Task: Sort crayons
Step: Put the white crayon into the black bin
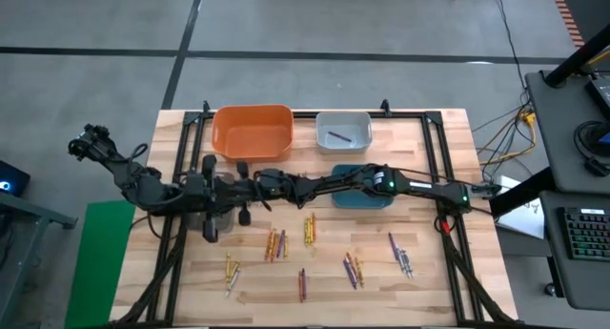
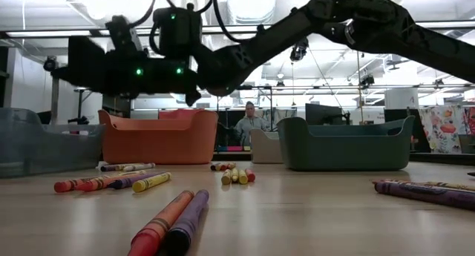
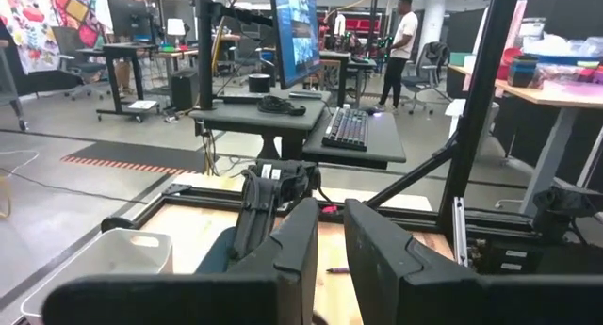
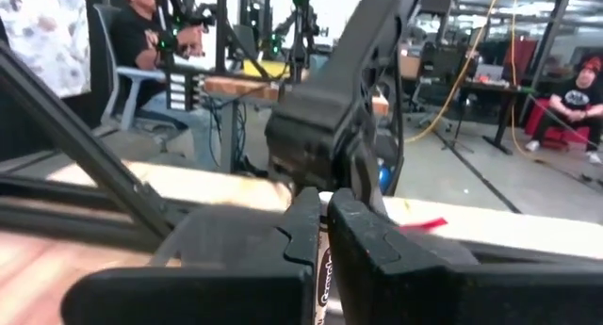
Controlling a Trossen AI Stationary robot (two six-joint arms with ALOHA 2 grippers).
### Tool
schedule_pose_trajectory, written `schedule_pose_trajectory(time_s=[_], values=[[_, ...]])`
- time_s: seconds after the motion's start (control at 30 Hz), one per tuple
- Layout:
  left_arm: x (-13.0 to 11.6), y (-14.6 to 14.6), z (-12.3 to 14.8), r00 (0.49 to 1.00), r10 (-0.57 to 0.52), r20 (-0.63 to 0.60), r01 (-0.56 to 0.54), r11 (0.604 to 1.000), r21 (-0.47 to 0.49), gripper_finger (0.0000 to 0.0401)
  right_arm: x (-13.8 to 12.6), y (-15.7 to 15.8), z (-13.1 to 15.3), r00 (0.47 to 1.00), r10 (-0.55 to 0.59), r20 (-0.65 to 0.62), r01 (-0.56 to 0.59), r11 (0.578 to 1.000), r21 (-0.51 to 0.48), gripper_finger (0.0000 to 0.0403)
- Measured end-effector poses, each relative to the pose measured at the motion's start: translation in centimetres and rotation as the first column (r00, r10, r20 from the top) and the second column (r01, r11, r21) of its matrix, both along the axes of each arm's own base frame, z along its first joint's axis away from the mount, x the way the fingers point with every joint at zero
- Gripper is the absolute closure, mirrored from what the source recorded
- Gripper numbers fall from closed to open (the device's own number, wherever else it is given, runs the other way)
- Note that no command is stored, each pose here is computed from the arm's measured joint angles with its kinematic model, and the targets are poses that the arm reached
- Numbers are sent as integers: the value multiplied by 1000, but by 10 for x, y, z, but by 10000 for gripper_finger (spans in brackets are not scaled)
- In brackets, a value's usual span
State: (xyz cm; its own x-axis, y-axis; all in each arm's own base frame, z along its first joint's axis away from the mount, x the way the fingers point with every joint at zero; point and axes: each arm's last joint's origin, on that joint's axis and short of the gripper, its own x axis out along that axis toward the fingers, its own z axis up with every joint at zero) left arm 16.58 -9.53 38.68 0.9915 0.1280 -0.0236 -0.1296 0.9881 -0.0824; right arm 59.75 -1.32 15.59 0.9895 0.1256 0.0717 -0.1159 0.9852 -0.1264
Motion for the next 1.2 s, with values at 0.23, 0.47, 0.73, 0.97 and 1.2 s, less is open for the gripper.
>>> schedule_pose_trajectory(time_s=[0.23, 0.47, 0.73, 0.97, 1.2], values=[[1, -1, -1, 1000, 0, -7, 0, 1000, 21, 362, 0, 0, -1, 1000, 2, -9, -2, 1000, 15, 355], [1, -1, -1, 1000, 0, -7, 0, 1000, 19, 362, -1, -3, 1, 997, 1, -73, 6, 996, 90, 308], [1, -1, -1, 1000, 0, -3, 0, 1000, -6, 362, -21, -3, 63, 949, -6, -316, -3, 1000, -30, 300], [2, -1, -1, 1000, -2, 3, 2, 999, -37, 362, -76, -3, 123, 772, -8, -635, -31, 998, -50, 321], [12, -7, -11, 997, 68, -38, -71, 994, -78, 362, -162, -2, 170, 400, 12, -917, 27, 999, 25, 341]])
